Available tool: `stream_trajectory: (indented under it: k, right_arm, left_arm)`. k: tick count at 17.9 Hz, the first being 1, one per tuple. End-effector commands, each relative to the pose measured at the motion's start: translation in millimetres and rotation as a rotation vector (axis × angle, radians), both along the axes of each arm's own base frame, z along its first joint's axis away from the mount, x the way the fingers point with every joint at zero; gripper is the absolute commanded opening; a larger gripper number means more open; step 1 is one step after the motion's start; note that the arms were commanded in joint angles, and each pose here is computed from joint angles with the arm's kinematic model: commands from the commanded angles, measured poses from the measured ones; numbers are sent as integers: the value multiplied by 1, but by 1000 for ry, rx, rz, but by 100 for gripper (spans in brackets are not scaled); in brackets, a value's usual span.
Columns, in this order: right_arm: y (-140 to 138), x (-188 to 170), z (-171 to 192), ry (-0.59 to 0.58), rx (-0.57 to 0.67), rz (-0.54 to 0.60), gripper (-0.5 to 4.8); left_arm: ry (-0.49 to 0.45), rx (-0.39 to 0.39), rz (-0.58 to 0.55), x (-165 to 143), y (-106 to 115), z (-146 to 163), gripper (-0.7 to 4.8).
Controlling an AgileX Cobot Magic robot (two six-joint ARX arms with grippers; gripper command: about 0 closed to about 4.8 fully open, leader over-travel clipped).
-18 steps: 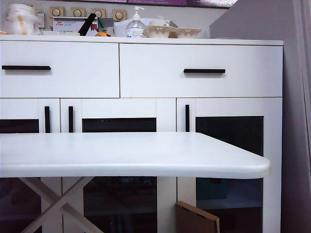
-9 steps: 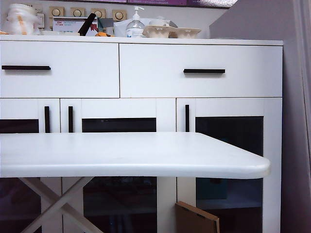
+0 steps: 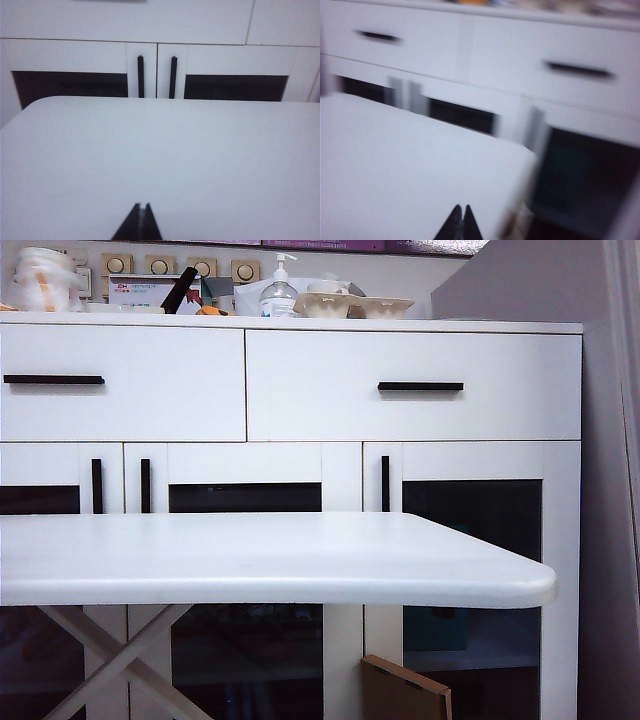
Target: Pick up a can of beer from the white table, open the left drawer, place the beer inside the drawer, and finally close the drawer.
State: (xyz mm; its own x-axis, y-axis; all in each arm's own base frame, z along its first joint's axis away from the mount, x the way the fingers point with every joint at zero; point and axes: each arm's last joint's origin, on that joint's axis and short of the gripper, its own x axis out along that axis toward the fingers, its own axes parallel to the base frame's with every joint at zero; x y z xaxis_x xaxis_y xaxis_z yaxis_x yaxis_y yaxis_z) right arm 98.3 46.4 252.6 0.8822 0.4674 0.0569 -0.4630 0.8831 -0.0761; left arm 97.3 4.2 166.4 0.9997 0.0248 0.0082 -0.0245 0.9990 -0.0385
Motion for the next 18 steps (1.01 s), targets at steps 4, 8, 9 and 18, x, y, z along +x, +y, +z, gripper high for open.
stream_trajectory:
  k: [4, 8, 9, 18]
  right_arm:
    - [-20, -2, -58, 13, -3, -182, -5]
    - [-28, -4, -75, -21, 10, -270, -5]
    - [-31, -3, -77, -10, 7, -300, -5]
    - [-43, -1, -86, 53, 73, -525, -5]
  left_arm:
    - [-12, 2, -4, 0, 0, 2, -5]
    - [-10, 2, -4, 0, 0, 1, -5]
    - [-9, 2, -4, 0, 0, 1, -5]
    - [-6, 2, -4, 0, 0, 1, -5]
